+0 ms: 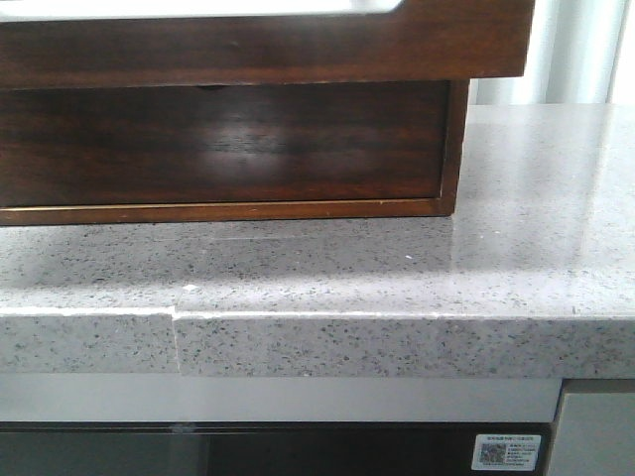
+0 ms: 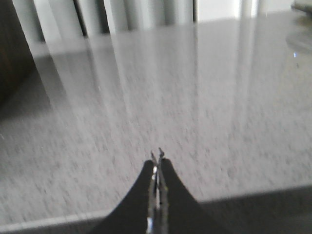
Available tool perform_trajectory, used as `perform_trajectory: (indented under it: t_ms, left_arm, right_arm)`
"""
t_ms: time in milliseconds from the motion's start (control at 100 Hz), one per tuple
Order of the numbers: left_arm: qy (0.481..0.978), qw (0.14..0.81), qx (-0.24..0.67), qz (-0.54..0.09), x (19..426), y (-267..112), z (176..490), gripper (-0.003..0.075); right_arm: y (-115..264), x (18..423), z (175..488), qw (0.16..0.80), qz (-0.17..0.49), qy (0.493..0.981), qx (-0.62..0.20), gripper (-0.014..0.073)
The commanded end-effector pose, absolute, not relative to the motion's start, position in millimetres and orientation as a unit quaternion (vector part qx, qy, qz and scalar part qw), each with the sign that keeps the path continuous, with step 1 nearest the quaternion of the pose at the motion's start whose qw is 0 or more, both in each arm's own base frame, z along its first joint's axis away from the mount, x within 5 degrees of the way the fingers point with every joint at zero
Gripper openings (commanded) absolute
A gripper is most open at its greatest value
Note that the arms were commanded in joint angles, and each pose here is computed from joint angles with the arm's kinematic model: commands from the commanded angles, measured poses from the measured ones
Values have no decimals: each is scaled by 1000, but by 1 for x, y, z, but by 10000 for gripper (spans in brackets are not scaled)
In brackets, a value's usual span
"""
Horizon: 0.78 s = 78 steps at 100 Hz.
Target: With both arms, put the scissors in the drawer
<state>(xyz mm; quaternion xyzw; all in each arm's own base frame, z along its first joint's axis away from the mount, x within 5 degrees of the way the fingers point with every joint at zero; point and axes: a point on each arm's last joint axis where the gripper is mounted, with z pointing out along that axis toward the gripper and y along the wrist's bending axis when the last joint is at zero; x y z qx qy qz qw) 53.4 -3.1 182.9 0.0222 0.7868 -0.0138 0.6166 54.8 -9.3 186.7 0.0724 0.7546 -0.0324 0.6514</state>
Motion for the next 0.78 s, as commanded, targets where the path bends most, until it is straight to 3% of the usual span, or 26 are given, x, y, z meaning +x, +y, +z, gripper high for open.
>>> perform_trajectory:
  t_ms: [0, 770]
  left_arm:
    - [775, 632, 14, -20, 53, -3, 179, -19]
    - [775, 632, 14, -20, 53, -3, 179, -18]
  right_arm:
    - [-9, 54, 184, 649, -49, 757, 52, -71]
    - [-8, 53, 179, 631, -54, 773, 39, -71]
